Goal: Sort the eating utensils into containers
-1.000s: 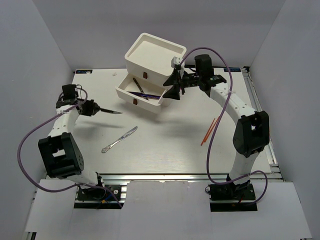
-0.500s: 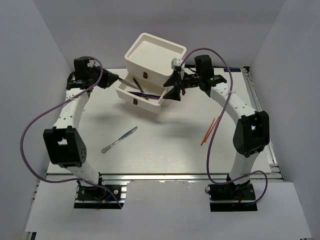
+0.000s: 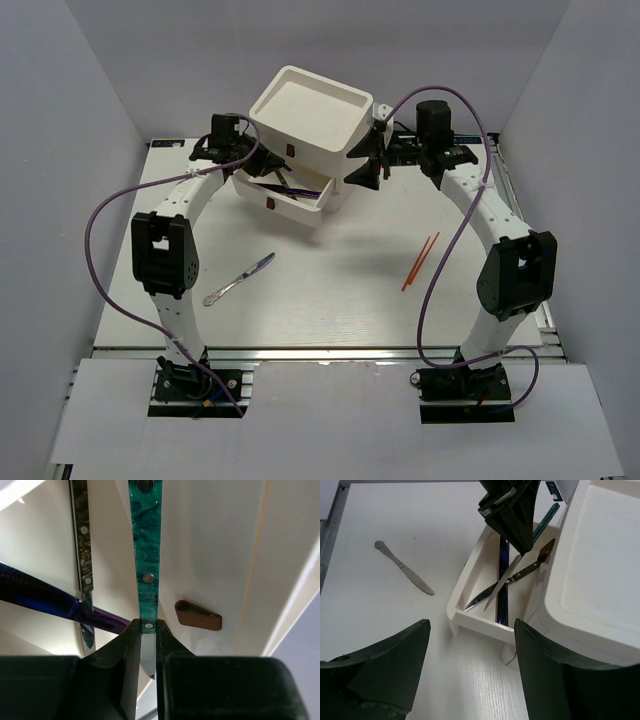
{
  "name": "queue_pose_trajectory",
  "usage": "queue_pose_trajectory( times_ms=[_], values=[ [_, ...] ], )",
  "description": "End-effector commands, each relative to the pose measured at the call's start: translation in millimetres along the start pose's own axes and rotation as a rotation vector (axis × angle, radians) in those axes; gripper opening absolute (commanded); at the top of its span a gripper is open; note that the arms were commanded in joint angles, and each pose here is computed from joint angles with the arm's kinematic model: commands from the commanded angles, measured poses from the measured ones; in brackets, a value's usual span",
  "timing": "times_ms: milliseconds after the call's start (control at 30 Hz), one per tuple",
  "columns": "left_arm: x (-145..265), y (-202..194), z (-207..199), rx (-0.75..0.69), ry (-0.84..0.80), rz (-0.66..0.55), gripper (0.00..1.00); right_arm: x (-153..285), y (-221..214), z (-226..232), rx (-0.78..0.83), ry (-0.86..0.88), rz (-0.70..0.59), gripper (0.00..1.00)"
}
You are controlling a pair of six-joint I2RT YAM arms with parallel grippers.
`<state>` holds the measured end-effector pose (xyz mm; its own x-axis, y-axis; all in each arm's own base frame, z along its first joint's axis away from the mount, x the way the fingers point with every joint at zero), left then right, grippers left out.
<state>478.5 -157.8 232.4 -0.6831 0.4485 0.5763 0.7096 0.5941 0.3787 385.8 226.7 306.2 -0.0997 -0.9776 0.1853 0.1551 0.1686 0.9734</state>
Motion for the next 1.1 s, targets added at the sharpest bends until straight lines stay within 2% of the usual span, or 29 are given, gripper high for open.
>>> queue_pose_trajectory(
  times_ms=[0, 200, 367, 533, 800, 900, 967, 1033, 1067],
  values=[
    [12.6, 7.0, -23.5, -0.069, -0.045, -0.053, 0.00, 5.0, 7.8, 8.0, 0.024, 0.001, -0.015, 0.75],
    [8.0, -3.8, -24.0, -0.083, -0.048, -0.021, 0.15, 3.5, 3.5, 7.0, 0.005, 0.005, -0.013, 0.75],
    [7.5, -8.2, -27.2, -0.089, -0.061, -0.004, 0.36, 3.2, 2.3, 7.0, 0.003, 0.008, -0.011, 0.75],
    [14.9, -4.1, -33.2, -0.121, -0.072, -0.027, 0.50, 1.8, 0.7, 10.7, 0.018, 0.042, -0.008, 0.75],
    [31.7, 4.9, -42.5, -0.194, -0.081, -0.083, 0.53, -4.0, -0.2, 16.5, 0.033, 0.071, 0.007, 0.75],
    [49.1, 12.3, -48.9, -0.284, -0.100, -0.124, 0.54, -10.2, -1.3, 24.6, 0.036, 0.119, 0.027, 0.75],
    [69.0, 19.7, -52.5, -0.339, -0.114, -0.164, 0.57, -22.9, 3.3, 30.4, 0.101, 0.170, 0.042, 0.75],
    [82.0, 23.6, -40.6, -0.394, -0.095, -0.184, 0.60, -30.9, -6.0, 44.6, 0.076, 0.229, 0.099, 0.75],
    [102.0, 25.7, -45.0, -0.416, -0.107, -0.218, 0.63, -46.3, -13.8, 49.8, 0.142, 0.278, 0.122, 0.75]
  ],
)
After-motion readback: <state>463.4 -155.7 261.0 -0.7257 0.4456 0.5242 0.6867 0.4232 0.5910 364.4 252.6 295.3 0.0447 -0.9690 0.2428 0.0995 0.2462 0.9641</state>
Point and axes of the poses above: each gripper's point midway between its finger pads, its own x axis back along the fingers, its own z axis along the line the jaws close on, y = z × x, the point moved 6 cm from there along x, back along the fingers, and after that the axes turned 14 degrees about -x, right-handed, at the moved point
